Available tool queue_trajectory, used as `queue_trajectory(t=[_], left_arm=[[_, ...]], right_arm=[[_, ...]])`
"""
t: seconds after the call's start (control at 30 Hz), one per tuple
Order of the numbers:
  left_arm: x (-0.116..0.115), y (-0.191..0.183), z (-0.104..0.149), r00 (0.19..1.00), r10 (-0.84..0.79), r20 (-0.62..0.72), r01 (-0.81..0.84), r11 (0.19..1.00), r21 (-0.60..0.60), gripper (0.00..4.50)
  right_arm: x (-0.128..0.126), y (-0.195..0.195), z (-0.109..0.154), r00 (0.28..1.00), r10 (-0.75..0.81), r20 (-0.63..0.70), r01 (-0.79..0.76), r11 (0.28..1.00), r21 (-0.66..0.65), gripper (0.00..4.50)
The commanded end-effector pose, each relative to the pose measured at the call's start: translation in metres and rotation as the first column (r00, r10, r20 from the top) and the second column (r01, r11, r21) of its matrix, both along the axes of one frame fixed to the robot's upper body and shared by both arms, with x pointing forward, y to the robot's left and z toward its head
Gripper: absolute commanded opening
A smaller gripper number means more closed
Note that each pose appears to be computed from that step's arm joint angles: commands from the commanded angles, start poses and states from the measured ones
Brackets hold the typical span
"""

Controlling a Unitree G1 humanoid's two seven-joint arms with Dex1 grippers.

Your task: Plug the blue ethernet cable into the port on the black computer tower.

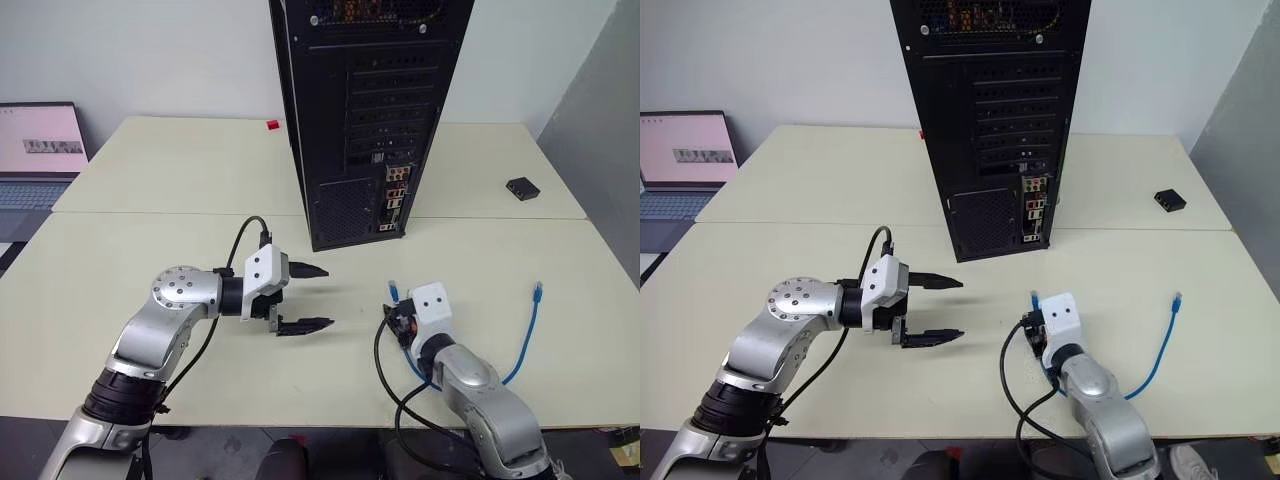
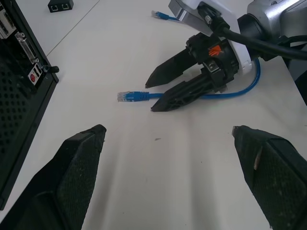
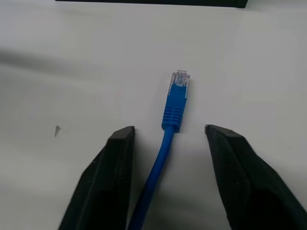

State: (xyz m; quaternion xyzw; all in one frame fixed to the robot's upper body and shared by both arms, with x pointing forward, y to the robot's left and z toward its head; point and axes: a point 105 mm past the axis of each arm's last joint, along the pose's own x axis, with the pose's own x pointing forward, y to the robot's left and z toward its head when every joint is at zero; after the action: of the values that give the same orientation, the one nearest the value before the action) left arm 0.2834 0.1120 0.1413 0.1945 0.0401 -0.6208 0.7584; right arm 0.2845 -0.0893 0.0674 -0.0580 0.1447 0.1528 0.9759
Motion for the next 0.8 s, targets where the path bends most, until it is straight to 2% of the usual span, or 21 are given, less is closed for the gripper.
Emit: queue_trajectory(t=[0.03, 0.2, 0.23, 0.37, 0.43, 0.53, 0.63, 0.8], left_arm=[[0.002, -0.003, 0.006, 0.999, -0.012, 0.042, 0.013, 1.0, -0.004, 4.5], [0.004, 0.001, 0.002, 0.999, 0.004, 0.032, -0.004, 1.0, 0.0, 4.5], [0.005, 0.002, 0.001, 1.0, 0.009, 0.028, -0.009, 1.0, 0.002, 4.5], [0.006, 0.005, -0.007, 1.0, 0.004, 0.001, -0.004, 1.0, 0.017, 4.5], [0.006, 0.004, -0.01, 1.0, -0.015, -0.003, 0.015, 1.0, 0.027, 4.5], [0.004, 0.001, -0.018, 0.996, -0.086, 0.009, 0.085, 0.994, 0.063, 4.5], [0.001, -0.006, -0.024, 0.984, -0.175, 0.022, 0.173, 0.981, 0.09, 4.5], [0.003, -0.012, -0.023, 0.969, -0.243, 0.042, 0.239, 0.968, 0.083, 4.5]], right_arm=[[0.006, -0.004, -0.007, 0.999, -0.031, -0.018, 0.031, 0.999, -0.019, 1.48], [0.006, -0.006, -0.005, 1.0, -0.023, -0.012, 0.023, 1.0, -0.018, 0.25], [0.005, -0.006, -0.003, 1.0, -0.01, -0.001, 0.01, 1.0, -0.017, 0.11], [-0.002, 0.004, 0.015, 0.985, 0.152, 0.082, -0.147, 0.987, -0.071, 0.1], [-0.01, 0.011, 0.025, 0.949, 0.287, 0.13, -0.27, 0.953, -0.137, 0.09], [-0.026, 0.021, 0.04, 0.849, 0.501, 0.17, -0.458, 0.857, -0.237, 0.09], [-0.045, 0.026, 0.05, 0.71, 0.688, 0.151, -0.626, 0.715, -0.312, 0.09], [-0.055, 0.03, 0.062, 0.604, 0.784, 0.147, -0.725, 0.616, -0.308, 0.09]])
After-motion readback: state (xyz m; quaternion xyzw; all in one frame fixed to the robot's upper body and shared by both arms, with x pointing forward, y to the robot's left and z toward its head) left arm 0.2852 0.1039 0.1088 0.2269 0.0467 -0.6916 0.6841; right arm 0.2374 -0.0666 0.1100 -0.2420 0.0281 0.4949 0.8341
